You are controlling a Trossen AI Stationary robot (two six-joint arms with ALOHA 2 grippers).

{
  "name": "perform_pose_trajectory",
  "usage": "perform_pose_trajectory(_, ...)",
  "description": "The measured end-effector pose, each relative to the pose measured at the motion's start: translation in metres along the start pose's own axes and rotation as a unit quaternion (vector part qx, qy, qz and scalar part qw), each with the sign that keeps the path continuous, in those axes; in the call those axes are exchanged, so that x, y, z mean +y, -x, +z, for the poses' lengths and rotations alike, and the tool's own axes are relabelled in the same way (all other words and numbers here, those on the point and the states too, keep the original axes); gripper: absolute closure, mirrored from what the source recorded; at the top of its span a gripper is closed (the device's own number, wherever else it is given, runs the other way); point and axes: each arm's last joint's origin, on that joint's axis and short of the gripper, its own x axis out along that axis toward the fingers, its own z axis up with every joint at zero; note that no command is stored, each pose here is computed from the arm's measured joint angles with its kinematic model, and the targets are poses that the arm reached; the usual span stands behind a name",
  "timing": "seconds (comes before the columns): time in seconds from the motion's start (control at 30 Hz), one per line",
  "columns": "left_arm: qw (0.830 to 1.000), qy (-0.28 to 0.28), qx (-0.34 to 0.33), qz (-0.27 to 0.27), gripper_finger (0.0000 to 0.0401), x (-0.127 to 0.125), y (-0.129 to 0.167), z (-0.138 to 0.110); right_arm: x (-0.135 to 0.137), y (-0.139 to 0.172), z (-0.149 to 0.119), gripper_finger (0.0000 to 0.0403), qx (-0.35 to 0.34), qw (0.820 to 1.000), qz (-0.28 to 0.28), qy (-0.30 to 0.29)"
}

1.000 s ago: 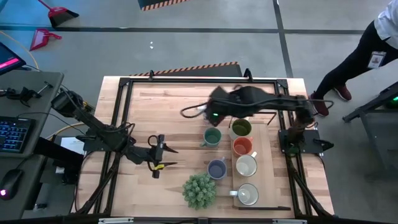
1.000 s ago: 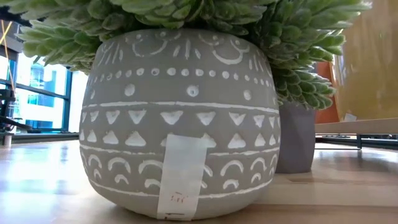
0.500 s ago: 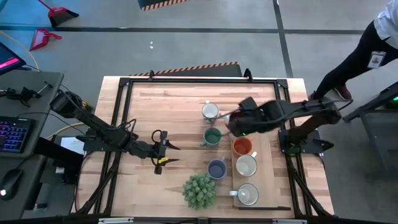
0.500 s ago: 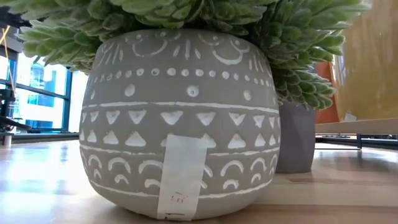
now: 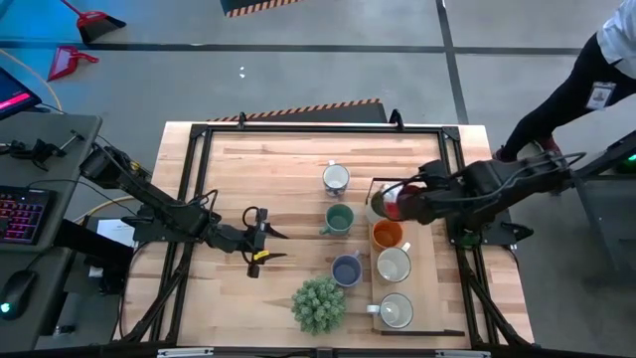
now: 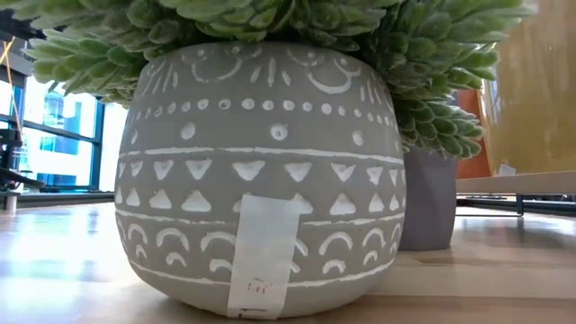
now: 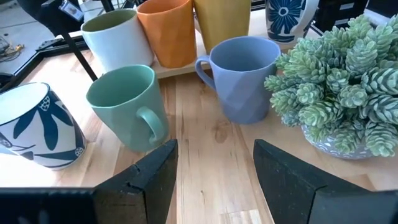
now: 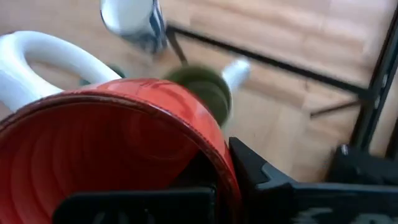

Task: Place coffee mugs
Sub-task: Put the red mug on the shelf

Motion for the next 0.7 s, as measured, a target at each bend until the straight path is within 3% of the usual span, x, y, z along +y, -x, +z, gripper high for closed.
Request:
perform_pose_trajectory(0.23, 1.000, 0.012, 0.000, -0.001, 0.0204, 0.000, 0.000, 0.000, -0.014, -0.001, -0.006, 0.0403, 0.081, 0.997, 0.006, 0.007)
perform_pose_trajectory(0.7, 1.000, 0.028, -0.003, -0.012, 0.0204, -0.001, 0.000, 0.001, -0.044, -0.020, -0.019, 0.0403, 0.126, 0.991, -0.025, -0.021)
